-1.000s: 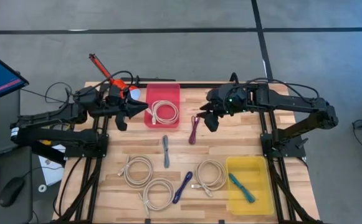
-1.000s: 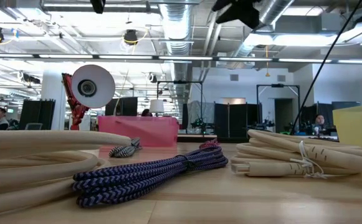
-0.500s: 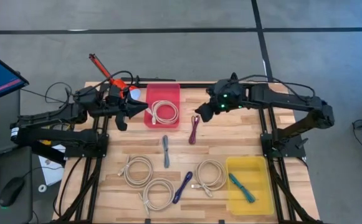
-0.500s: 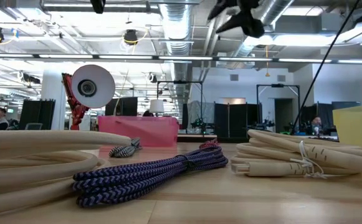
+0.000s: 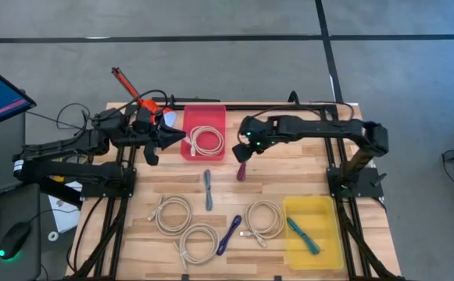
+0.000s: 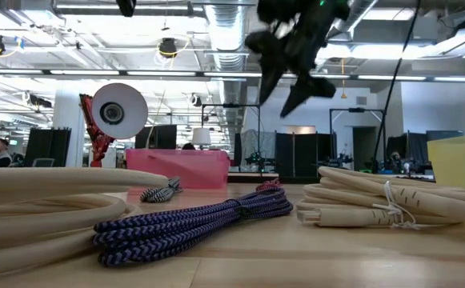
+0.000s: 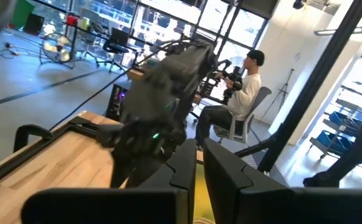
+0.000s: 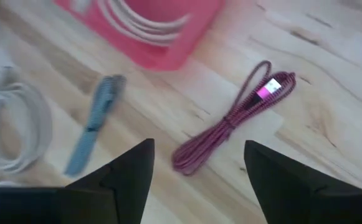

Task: Pick & Place USB Port
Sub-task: Put the purple charger cable into the yellow bin

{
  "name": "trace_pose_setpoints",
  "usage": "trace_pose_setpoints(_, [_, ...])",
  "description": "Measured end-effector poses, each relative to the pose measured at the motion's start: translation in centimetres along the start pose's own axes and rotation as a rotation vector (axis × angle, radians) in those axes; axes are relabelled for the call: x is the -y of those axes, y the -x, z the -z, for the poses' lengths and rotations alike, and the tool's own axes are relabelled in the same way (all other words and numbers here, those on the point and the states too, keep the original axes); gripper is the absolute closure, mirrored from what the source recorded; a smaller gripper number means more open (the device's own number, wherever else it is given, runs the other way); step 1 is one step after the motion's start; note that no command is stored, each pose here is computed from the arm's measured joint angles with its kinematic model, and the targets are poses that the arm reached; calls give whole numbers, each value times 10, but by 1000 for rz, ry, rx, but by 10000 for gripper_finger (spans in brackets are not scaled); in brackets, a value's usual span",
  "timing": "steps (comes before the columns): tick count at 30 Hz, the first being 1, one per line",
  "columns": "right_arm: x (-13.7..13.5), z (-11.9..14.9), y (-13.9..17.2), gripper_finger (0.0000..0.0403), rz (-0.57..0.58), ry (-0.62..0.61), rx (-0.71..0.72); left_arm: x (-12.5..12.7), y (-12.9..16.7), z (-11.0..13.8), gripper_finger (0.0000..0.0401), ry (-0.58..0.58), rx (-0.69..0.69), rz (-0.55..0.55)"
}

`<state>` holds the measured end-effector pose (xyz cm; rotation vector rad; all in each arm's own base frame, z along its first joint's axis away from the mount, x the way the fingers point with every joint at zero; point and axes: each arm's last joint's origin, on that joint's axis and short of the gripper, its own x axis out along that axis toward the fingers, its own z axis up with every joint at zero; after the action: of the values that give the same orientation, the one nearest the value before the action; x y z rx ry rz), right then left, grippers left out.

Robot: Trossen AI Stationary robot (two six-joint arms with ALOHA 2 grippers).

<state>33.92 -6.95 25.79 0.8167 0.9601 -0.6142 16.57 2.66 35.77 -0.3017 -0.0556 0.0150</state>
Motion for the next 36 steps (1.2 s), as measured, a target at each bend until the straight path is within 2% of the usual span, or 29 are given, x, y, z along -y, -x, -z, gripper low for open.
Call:
trace_pose_setpoints(12, [1,8,-67,163,113,-9,-125,1,0,0,371,0,-7,20])
trace_pose_setpoints(31, [7,14,-119,163,164,-10,-168,1,0,0,371,0,-7,20])
trace_pose_setpoints(36, [5,15,-120,175,160,-1,-163,1,0,0,371,0,-8,20])
